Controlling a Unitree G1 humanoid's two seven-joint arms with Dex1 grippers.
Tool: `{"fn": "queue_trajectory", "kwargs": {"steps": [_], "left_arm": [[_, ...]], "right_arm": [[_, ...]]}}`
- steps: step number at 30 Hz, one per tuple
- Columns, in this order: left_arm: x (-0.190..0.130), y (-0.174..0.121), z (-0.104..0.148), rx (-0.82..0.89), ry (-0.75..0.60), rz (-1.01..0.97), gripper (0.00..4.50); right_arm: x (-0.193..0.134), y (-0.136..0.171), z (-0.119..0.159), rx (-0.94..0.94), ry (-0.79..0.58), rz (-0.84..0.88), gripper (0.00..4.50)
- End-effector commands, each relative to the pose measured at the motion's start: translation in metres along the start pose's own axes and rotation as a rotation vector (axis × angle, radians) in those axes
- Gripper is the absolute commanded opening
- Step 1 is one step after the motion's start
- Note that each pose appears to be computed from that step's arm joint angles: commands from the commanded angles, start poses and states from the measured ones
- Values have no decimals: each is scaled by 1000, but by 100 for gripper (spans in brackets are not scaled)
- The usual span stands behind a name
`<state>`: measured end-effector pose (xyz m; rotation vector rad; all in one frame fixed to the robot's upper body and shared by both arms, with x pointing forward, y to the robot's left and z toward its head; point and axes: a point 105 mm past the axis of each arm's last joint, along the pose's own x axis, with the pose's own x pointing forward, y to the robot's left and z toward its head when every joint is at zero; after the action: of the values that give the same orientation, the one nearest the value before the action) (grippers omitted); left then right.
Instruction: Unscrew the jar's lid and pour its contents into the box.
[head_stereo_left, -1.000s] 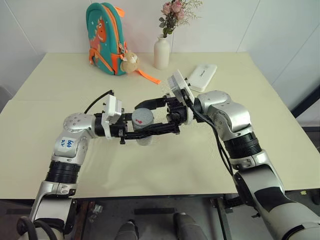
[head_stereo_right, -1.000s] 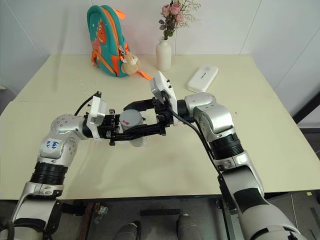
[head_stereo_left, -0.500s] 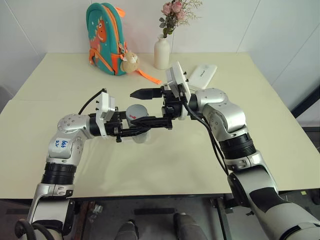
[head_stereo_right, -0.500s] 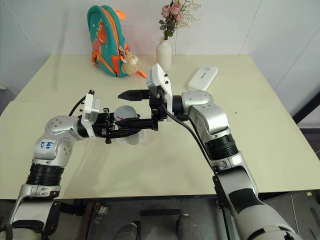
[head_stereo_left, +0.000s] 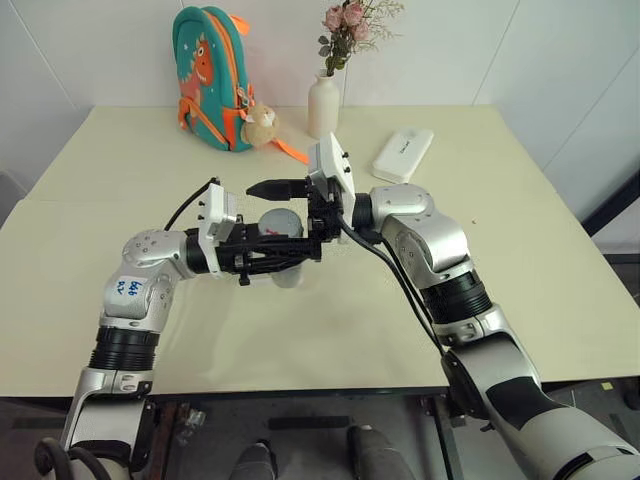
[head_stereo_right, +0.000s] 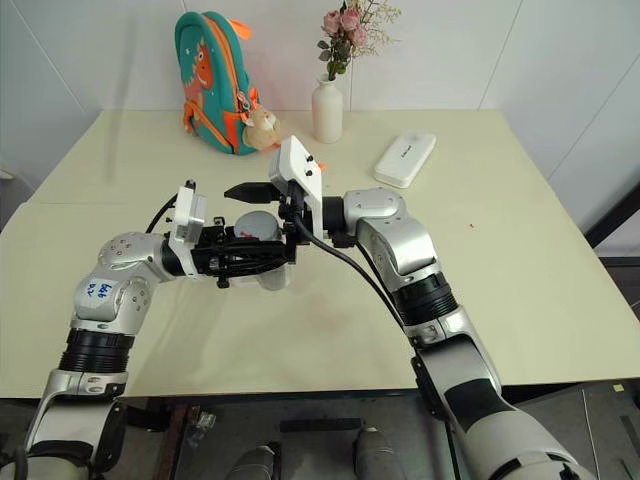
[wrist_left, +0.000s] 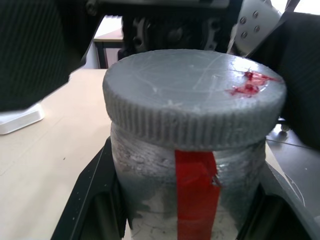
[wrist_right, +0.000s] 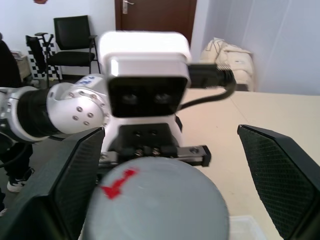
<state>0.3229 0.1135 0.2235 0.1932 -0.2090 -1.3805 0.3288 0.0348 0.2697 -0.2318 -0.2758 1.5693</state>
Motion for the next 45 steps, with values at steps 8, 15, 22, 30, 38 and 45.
{"fn": "queue_trajectory", "kwargs": {"steps": [8, 15, 22, 30, 38, 45], "left_arm": [[-2, -3, 16, 41, -37, -9, 208], [-3, -4, 14, 35, -37, -6, 208], [-6, -3, 13, 36, -29, 9, 208], [-7, -2, 11, 38, -14, 20, 208], [-3, -3, 12, 34, -18, 6, 208], [-2, -3, 12, 31, -22, 5, 208]], "right_arm": [[-57, -26, 15, -81, 22, -114, 448], [-86, -27, 15, -65, 66, -120, 448], [-82, -11, 24, -7, 12, -28, 448], [-34, 14, 24, 20, -51, 53, 448], [2, 2, 21, 0, -55, -15, 448], [1, -14, 20, -17, -39, -66, 448]]}}
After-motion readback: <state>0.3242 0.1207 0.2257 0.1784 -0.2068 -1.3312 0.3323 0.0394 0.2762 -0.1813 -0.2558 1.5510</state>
